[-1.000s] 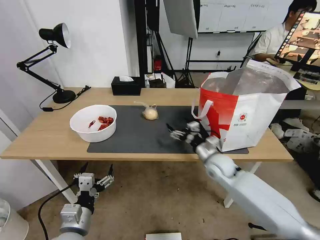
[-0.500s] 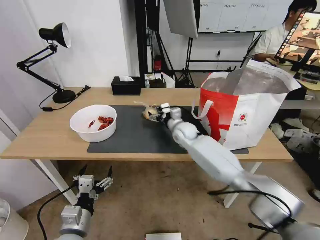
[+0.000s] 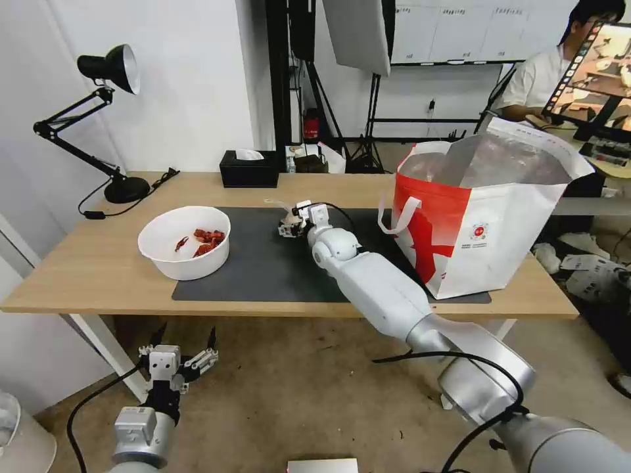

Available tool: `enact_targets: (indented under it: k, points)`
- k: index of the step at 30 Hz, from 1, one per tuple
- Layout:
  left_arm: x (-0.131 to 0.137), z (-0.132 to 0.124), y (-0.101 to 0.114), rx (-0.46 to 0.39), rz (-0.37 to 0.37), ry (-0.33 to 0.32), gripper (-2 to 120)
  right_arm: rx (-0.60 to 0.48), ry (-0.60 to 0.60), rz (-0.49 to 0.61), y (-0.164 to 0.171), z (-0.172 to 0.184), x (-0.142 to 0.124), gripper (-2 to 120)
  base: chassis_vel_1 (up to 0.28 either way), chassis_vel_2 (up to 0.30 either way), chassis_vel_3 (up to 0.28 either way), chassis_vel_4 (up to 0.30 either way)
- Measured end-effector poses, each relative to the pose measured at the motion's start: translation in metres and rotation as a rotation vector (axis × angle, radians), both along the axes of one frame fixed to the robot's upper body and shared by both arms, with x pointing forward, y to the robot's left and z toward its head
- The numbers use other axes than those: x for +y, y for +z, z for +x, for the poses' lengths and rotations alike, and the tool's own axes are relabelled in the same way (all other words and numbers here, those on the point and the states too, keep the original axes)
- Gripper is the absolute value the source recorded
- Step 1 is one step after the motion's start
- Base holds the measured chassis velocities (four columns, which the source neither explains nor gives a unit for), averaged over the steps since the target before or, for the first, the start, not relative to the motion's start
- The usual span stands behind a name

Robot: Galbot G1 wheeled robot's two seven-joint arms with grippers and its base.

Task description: Pick up the trash from the table and place it into the takeout bag.

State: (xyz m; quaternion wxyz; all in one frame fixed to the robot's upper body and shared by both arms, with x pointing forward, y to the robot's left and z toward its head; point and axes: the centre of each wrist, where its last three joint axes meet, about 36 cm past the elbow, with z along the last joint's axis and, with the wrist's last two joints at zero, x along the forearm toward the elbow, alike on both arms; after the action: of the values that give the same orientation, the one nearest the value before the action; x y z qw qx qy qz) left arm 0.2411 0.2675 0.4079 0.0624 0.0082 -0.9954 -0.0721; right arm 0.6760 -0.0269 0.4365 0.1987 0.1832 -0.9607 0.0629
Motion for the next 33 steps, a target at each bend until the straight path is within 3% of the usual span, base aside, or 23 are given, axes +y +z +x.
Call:
enact_targets:
  k: [12, 22, 25, 26, 29, 30, 33]
  points:
    - [-0.001, -0.001, 0.001, -0.008, -0.003, 0.001, 100, -0.007, -0.003, 0.012, -0.005, -0.006, -0.008, 59, 0.0, 0.0, 0.0, 0.0]
    - [-0.003, -0.002, 0.002, -0.017, -0.003, -0.005, 100, -0.152, 0.003, 0.026, 0.008, -0.033, -0.033, 24, 0.0, 0.0, 0.0, 0.0]
    - [-0.004, -0.004, 0.004, -0.021, -0.004, -0.007, 100, -0.289, 0.002, 0.036, 0.047, -0.066, -0.058, 13, 0.0, 0.0, 0.0, 0.0]
    - [-0.004, -0.004, 0.004, -0.021, -0.004, -0.007, 100, -0.289, 0.002, 0.036, 0.047, -0.066, -0.058, 13, 0.0, 0.0, 0.0, 0.0]
    - [-0.004, -0.005, 0.004, -0.029, -0.001, -0.01, 100, -0.415, -0.023, 0.05, 0.11, -0.103, -0.096, 9, 0.0, 0.0, 0.0, 0.0]
    - [-0.004, -0.005, 0.004, -0.029, -0.001, -0.01, 100, -0.415, -0.023, 0.05, 0.11, -0.103, -0.096, 9, 0.0, 0.0, 0.0, 0.0]
    - [-0.008, -0.006, 0.003, -0.027, -0.001, -0.021, 100, -0.475, -0.061, 0.05, 0.167, -0.129, -0.144, 9, 0.0, 0.0, 0.0, 0.0]
